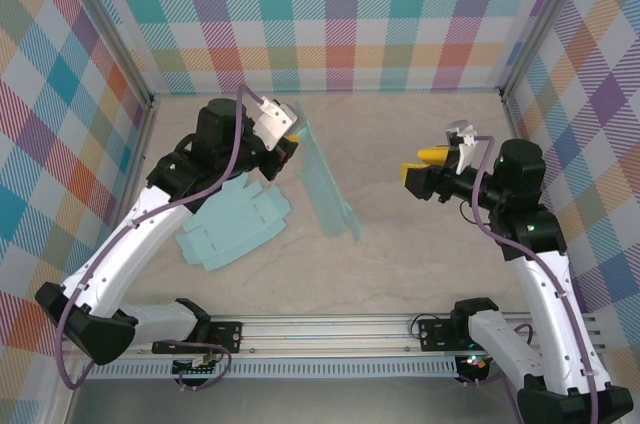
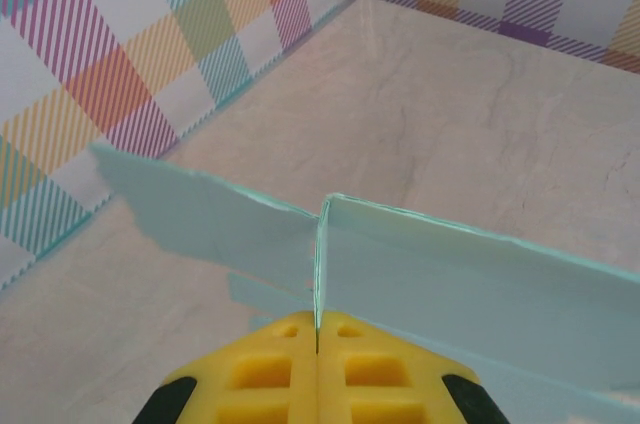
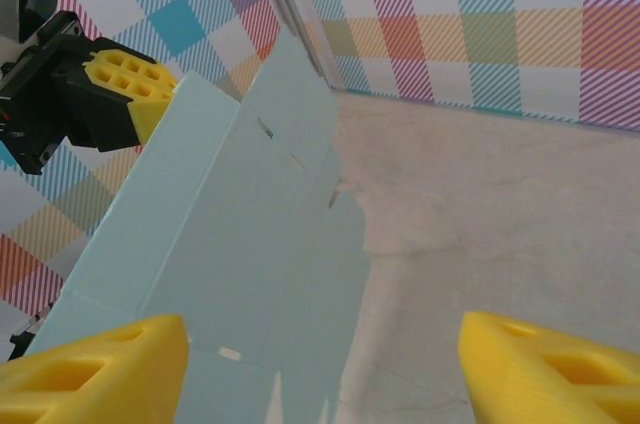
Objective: Fold the paper box
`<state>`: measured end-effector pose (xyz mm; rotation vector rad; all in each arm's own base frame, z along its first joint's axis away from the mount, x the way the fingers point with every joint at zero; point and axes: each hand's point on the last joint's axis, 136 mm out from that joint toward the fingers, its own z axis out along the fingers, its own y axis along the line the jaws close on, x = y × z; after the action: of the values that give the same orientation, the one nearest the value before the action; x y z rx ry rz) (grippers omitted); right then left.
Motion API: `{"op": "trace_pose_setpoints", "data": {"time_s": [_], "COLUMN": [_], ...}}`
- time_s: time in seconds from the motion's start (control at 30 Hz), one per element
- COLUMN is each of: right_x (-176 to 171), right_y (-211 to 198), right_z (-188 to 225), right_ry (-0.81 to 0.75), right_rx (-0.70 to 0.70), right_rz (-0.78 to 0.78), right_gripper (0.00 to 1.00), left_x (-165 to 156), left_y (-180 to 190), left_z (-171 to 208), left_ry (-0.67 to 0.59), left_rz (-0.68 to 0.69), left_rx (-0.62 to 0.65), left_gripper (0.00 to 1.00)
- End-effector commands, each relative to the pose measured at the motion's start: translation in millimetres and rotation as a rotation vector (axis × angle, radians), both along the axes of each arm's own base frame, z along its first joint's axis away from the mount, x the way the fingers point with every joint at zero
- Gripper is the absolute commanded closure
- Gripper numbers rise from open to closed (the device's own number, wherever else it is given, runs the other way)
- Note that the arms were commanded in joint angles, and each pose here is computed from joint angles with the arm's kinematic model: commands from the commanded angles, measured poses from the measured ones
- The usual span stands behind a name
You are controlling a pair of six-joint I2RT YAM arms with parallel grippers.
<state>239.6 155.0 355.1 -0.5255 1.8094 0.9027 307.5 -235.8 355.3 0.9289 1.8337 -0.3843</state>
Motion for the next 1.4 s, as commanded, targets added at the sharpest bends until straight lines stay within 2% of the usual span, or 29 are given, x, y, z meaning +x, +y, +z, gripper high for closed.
{"op": "trace_pose_setpoints", "data": {"time_s": [0.0, 0.2, 0.5, 0.67, 0.73, 0.93, 1.1, 1.17, 1.2, 1.23, 1.3, 1.37], "right_x": [0.5, 5.0, 21.9, 38.8, 40.3, 43.1, 40.5, 38.0, 37.0, 35.9, 33.6, 30.6], "right_y": [6.6, 21.2, 49.4, 51.1, 55.4, 68.0, 69.9, 70.8, 71.3, 71.7, 72.2, 72.9], "right_z": [-6.7, -17.3, -57.2, -59.0, -57.4, -59.4, -64.3, -66.2, -66.2, -66.7, -67.2, -66.7], "right_ry": [0.022, 0.078, 0.104, 0.074, 0.072, 0.08, 0.067, 0.06, 0.04, 0.035, 0.033, 0.033], "right_rx": [0.011, -0.028, -0.216, -0.256, -0.248, -0.235, -0.263, -0.274, -0.29, -0.298, -0.316, -0.328], "right_rz": [0.035, 0.037, 0.052, 0.033, 0.053, 0.105, 0.135, 0.156, 0.173, 0.185, 0.207, 0.229], "right_gripper": [0.31, 0.36, 0.33, 0.32, 0.35, 0.65, 0.98, 1.0, 1.0, 1.0, 1.0, 1.0], "left_x": [8.7, 34.6, 39.4, 35.2, 32.4, 32.6, 31.2, 29.3, 28.9, 29.0, 27.7, 24.4], "left_y": [0.1, -3.7, -15.0, -9.9, -9.3, -7.5, -9.5, -10.6, -10.7, -10.6, -10.0, -10.8], "left_z": [-15.4, -36.8, -39.2, -38.2, -37.5, -40.3, -40.4, -38.6, -36.5, -34.2, -27.3, -17.0], "left_ry": [0.1, 0.2, 0.185, 0.166, 0.162, 0.155, 0.142, 0.118, 0.092, 0.063, -0.016, -0.101], "left_rz": [0.069, 0.185, 0.148, 0.149, 0.142, 0.146, 0.12, 0.092, 0.075, 0.06, 0.017, -0.036], "left_rx": [0.016, 0.023, 0.028, 0.036, 0.033, 0.043, 0.053, 0.066, 0.078, 0.09, 0.123, 0.145], "left_gripper": [1.0, 1.0, 1.0, 1.0, 1.0, 1.0, 1.0, 1.0, 0.96, 0.88, 0.64, 0.53]}}
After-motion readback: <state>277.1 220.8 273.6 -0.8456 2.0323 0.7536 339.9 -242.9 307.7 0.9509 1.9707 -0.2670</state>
